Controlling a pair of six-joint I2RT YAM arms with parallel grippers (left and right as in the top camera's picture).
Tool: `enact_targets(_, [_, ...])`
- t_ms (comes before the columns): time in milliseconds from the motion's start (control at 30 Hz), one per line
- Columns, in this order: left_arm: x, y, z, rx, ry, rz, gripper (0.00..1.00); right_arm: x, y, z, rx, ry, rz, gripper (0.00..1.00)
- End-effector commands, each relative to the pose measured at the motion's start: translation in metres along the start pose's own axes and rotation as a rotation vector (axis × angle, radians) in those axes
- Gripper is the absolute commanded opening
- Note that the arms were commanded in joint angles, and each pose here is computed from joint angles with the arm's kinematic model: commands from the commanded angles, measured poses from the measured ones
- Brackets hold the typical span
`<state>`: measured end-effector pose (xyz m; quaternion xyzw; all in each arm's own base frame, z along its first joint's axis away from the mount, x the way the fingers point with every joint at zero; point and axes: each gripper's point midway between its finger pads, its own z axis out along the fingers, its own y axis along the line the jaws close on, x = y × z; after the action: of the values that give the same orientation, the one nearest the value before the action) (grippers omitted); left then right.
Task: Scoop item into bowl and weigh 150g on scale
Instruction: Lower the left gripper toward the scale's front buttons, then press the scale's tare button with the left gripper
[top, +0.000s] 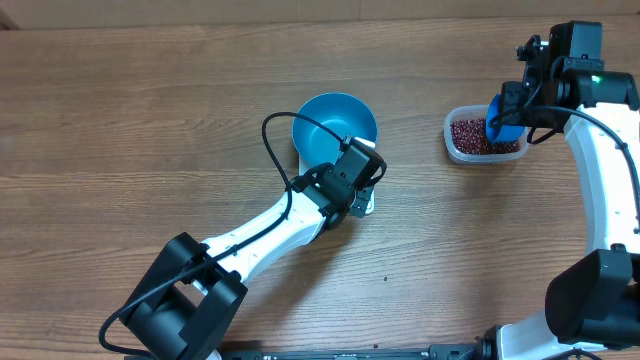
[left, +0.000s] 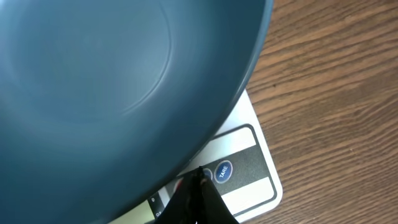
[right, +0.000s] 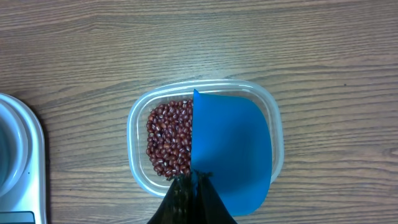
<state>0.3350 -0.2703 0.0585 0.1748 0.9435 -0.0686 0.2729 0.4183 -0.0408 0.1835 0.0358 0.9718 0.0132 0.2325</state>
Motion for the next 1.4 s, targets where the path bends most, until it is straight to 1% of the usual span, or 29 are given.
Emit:
enact_targets(0, [0.006,0.004,0.012,-0.027,0.013,0.044,0.04,-0.009,-0.001,-0.007,0.004,-0.034,-0.003,0.04])
enact_targets(333, [0.016,0.002,0.032,-0.033,0.038,0.080,0.04,-0.009,-0.001,-0.007,0.004,-0.033,-0.003,0.04])
enact_targets(433, [0.018,0.002,0.033,-0.035,0.044,0.084,0.04,-0.009,-0.001,-0.007,0.004,-0.033,-0.003,0.04])
enact_targets(533, [0.020,0.004,0.033,-0.041,0.052,0.120,0.04,-0.008,-0.001,-0.007,0.004,-0.032,-0.003,0.04])
enact_targets(767, [0.033,0.011,0.033,-0.061,0.110,0.139,0.04,-0.009,-0.001,-0.007,0.004,-0.033,-0.003,0.04])
enact_targets(1367, [0.031,0.017,0.033,-0.095,0.100,0.140,0.04,-0.008,-0.001,-0.007,0.004,-0.029,-0.003,0.04])
